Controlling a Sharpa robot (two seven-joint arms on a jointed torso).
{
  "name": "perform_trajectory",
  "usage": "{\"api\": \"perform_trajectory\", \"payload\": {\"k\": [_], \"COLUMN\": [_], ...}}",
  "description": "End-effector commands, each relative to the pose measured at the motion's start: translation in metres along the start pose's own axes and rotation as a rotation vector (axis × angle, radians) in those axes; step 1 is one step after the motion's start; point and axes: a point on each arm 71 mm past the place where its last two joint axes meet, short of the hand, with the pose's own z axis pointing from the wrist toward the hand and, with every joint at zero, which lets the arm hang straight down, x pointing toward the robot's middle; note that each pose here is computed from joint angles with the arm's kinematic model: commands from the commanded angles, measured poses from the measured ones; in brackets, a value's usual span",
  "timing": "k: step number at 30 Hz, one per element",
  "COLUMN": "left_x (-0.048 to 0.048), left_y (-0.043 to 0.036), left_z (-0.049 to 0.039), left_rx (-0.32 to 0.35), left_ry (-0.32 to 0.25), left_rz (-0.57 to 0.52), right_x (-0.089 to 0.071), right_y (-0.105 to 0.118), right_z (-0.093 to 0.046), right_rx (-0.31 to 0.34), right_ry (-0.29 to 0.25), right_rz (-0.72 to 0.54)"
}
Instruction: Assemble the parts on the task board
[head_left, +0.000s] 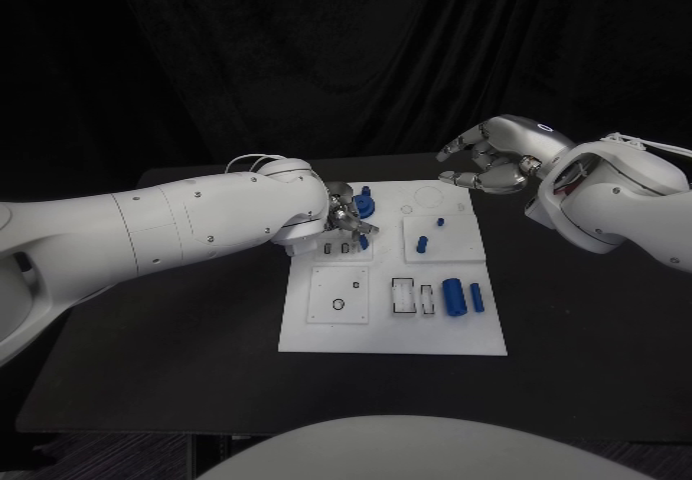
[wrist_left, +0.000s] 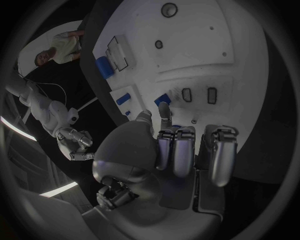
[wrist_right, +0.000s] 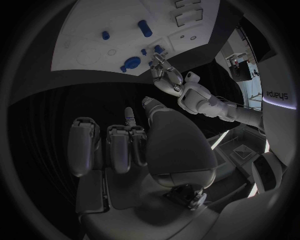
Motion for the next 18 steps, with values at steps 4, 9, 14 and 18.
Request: {"api": "perform_trajectory", "payload": {"k": [4, 9, 14, 18], "left_x": [0.0032, 0.0046, 0.0056, 0.0059], "left_y": [0.0, 0.0005, 0.0005, 0.0005], "left_z": [0.0015, 0.0021, 0.0024, 0.0025], "left_rx": [0.009, 0.007, 0.007, 0.008], "left_ry": [0.017, 0.022, 0.024, 0.024], "left_rz": [0.011, 0.012, 0.012, 0.011], "right_x": [0.0014, 0.0016, 0.0019, 0.0021], "right_y": [-0.002, -0.0026, -0.0026, -0.003], "right_z": [-0.0004, -0.0006, -0.0005, -0.0006], "right_rx": [0.019, 0.02, 0.02, 0.021], "right_ry": [0.003, 0.004, 0.006, 0.008], "right_rz": [0.0, 0.0, 0.0, 0.0]}}
